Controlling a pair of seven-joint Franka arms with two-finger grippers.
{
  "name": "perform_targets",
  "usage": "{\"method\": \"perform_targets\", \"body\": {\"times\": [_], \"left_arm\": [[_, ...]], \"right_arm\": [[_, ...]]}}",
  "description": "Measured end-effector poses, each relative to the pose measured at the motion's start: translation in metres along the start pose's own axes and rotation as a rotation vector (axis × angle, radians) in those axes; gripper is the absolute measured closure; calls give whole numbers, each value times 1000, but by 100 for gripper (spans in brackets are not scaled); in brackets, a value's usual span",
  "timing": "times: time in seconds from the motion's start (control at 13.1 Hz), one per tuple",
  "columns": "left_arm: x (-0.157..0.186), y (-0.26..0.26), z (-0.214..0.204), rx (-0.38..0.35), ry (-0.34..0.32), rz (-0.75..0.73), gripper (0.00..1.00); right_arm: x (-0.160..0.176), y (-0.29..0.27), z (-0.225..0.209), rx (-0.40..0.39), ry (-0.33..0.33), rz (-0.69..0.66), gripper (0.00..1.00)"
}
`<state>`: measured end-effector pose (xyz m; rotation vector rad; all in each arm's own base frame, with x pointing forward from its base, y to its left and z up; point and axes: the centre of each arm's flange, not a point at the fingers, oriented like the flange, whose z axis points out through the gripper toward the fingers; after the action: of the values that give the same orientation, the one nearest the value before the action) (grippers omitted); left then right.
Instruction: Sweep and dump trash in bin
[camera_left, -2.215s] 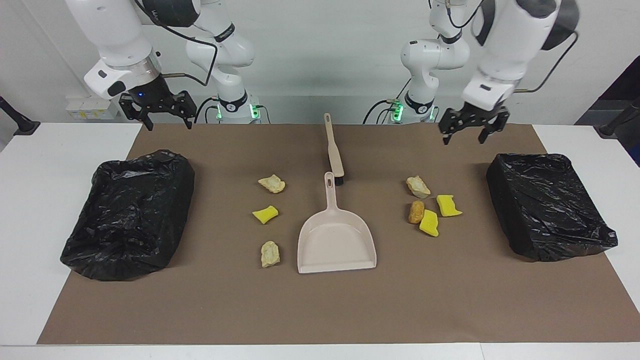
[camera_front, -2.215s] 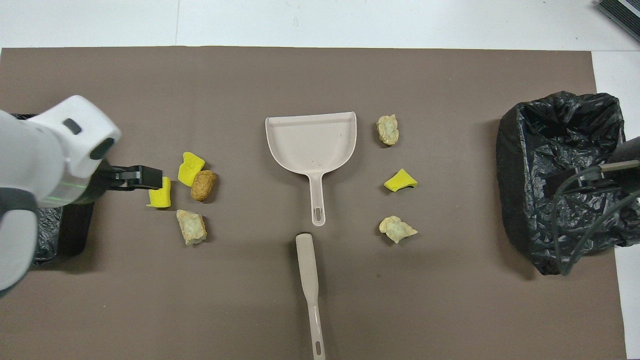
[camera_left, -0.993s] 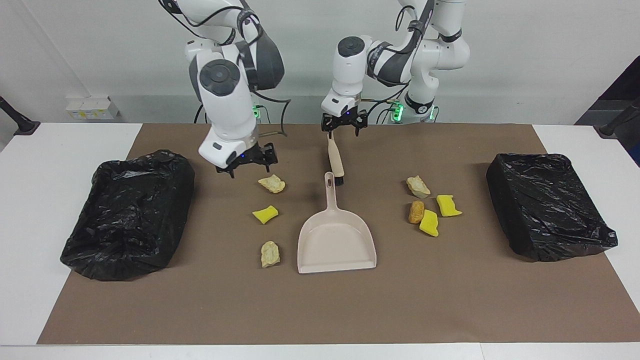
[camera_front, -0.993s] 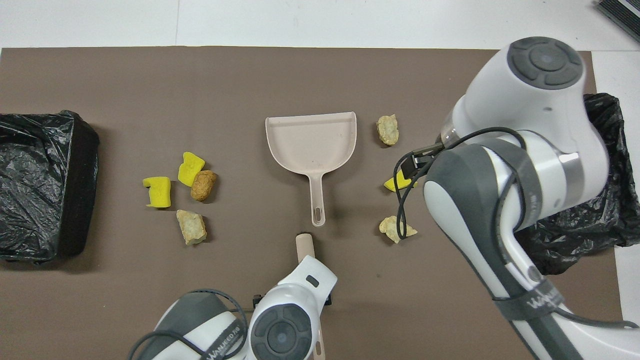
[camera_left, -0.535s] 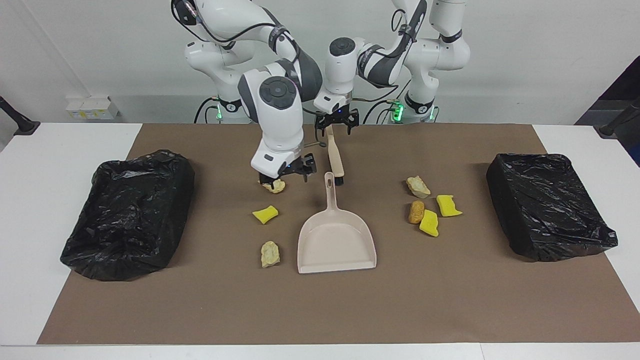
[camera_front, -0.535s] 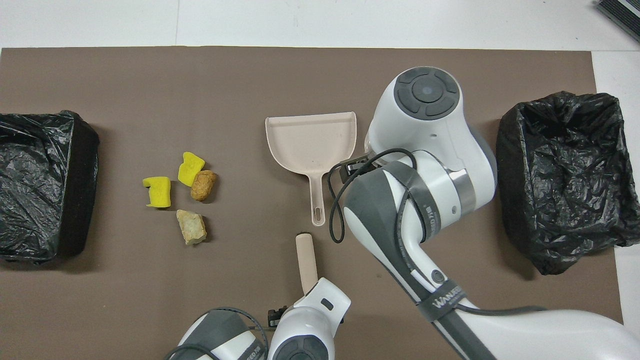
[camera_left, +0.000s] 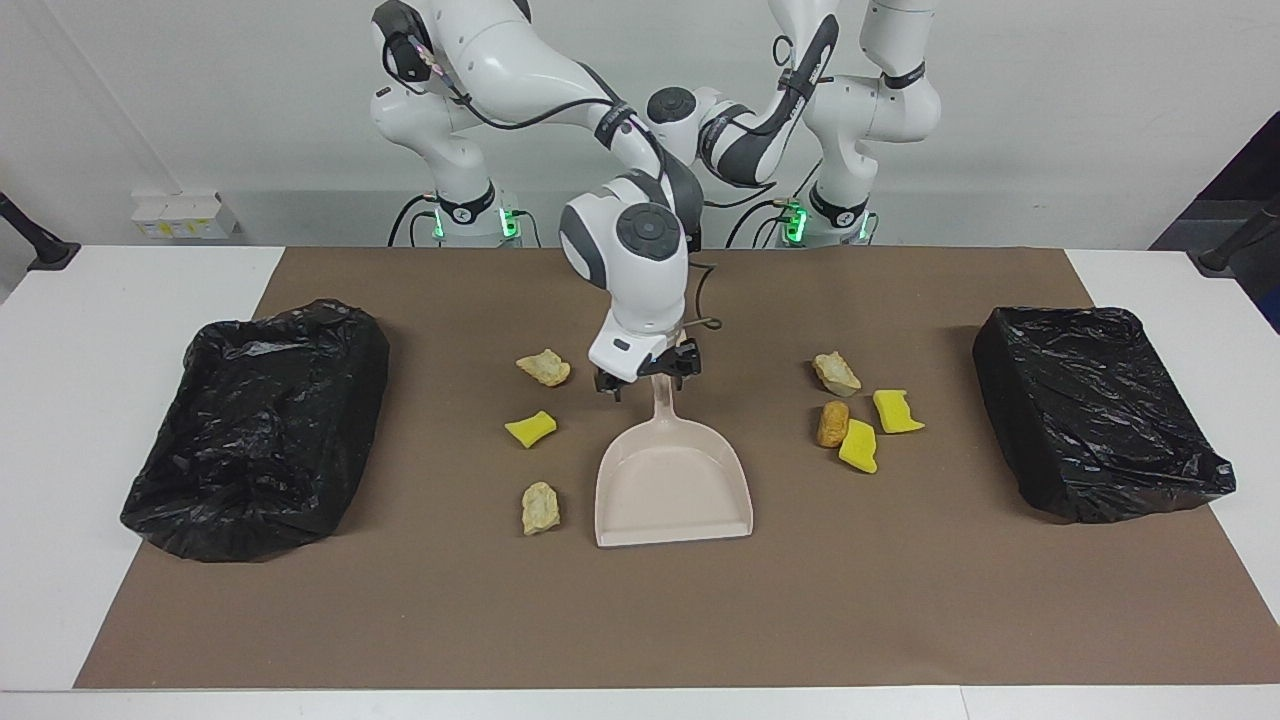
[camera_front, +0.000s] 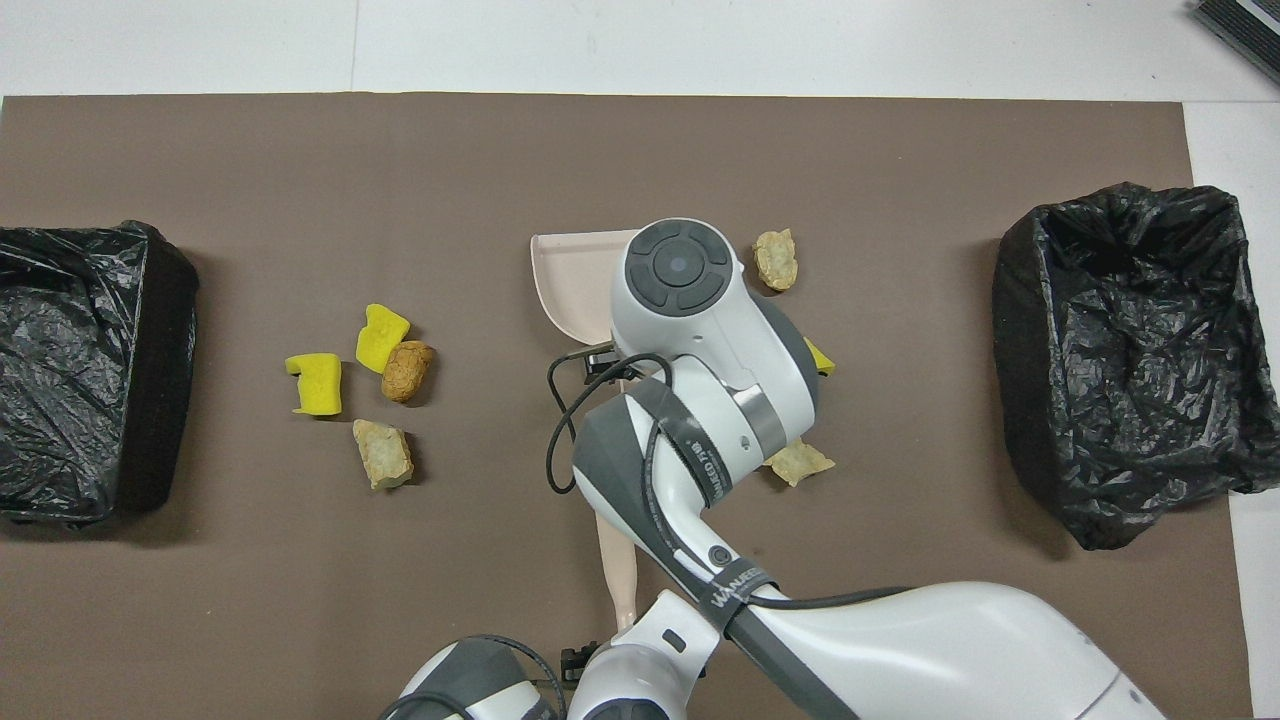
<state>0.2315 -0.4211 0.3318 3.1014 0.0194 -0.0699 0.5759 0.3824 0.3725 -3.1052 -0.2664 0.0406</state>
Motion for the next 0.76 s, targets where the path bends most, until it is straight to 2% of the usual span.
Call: {"method": "perform_targets", "body": {"times": [0.23, 0.31, 0.38, 0.61, 0.69, 0.76], "left_arm": [[6, -2, -1, 5, 11, 3, 0], [6, -3, -1, 11, 16, 9, 5], [7, -3, -1, 19, 22, 17, 6], [12, -5, -3, 28, 34, 22, 41], [16, -5, -6, 28, 37, 18, 58], [20, -5, -8, 27, 39, 13, 72]], "right_arm": [[-1, -9, 6, 5, 8, 3, 4], [-1, -8, 7, 4, 8, 5, 17], [-1, -7, 8, 2, 5, 6, 20], [-5, -5, 19, -7, -16, 7, 24], [-7, -5, 22, -9, -22, 8, 24], [-8, -4, 24, -12, -28, 12, 29]]}}
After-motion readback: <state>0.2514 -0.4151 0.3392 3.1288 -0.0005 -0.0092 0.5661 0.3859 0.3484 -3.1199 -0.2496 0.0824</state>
